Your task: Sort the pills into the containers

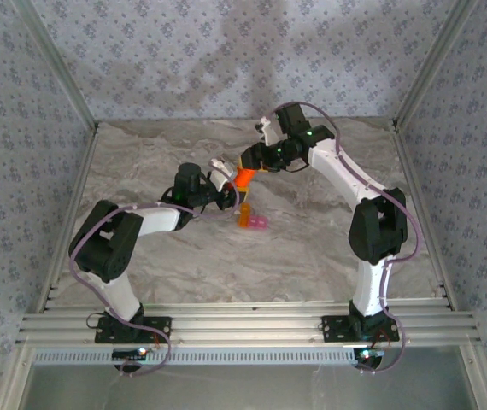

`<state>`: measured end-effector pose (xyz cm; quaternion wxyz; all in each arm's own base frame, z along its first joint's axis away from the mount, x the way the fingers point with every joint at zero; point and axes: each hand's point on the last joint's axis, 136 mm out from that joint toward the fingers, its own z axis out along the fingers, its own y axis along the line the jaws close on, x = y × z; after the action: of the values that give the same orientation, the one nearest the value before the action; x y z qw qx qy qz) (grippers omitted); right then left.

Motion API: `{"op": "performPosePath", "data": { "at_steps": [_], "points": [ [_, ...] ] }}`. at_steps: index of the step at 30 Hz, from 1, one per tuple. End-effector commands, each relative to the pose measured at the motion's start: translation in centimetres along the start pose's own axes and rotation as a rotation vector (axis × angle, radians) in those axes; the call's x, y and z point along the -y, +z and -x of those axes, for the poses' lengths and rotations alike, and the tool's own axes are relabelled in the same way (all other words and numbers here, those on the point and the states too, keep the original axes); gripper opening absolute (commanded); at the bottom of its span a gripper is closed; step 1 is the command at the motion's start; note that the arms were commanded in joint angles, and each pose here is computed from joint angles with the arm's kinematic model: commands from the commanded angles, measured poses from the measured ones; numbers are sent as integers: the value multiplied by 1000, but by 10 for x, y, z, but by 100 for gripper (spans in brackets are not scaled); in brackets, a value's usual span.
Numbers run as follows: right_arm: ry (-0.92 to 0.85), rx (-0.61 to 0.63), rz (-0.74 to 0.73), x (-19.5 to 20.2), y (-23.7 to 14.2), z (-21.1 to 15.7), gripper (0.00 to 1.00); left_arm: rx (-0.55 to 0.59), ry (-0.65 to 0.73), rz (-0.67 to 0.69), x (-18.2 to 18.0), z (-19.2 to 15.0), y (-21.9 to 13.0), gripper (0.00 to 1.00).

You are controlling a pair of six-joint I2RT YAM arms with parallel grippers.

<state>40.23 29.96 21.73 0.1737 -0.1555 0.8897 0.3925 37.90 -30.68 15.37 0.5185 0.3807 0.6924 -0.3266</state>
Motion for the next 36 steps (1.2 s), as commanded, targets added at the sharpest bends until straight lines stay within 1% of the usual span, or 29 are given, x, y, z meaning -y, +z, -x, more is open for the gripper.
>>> {"op": "performPosePath", "data": {
  "at_steps": [1, 4, 7, 8, 12, 15, 18, 20, 24, 26, 31, 36],
  "points": [
    [14, 29, 43, -11, -11, 5, 44, 103, 31, -1, 0, 47, -8, 0],
    [18, 53, 57, -13, -18, 11, 54, 96, 25, 5, -2, 47, -8, 0],
    [30, 86, 73, -14, -29, 18, 60, 94, 15, 10, -3, 48, -7, 0],
    [20, 117, 84, -15, -34, 25, 61, 93, 15, 11, -3, 48, -7, 0],
    [28, 167, 96, -15, -50, 31, 67, 89, 4, 16, -4, 49, -7, 0],
    [46, 219, 88, -9, -64, 34, 70, 77, -7, 13, -4, 50, -7, 0],
    [90, 279, 53, 3, -74, 35, 70, 31, -23, -12, -3, 49, -4, 0],
    [126, 346, 9, 15, -80, 36, 70, -7, -42, -26, -2, 47, 0, 0],
    [159, 471, -79, 32, -90, 35, 72, -45, -75, -38, -2, 43, 2, 0],
    [171, 520, -101, 35, -90, 34, 76, -68, -99, -58, -1, 43, 4, 0],
    [154, 575, -109, 31, -87, 37, 81, -118, -144, -117, 5, 40, 10, 0],
    [140, 563, -69, 23, -77, 46, 82, -134, -156, -131, 5, 35, 13, 0]
  ]
}}
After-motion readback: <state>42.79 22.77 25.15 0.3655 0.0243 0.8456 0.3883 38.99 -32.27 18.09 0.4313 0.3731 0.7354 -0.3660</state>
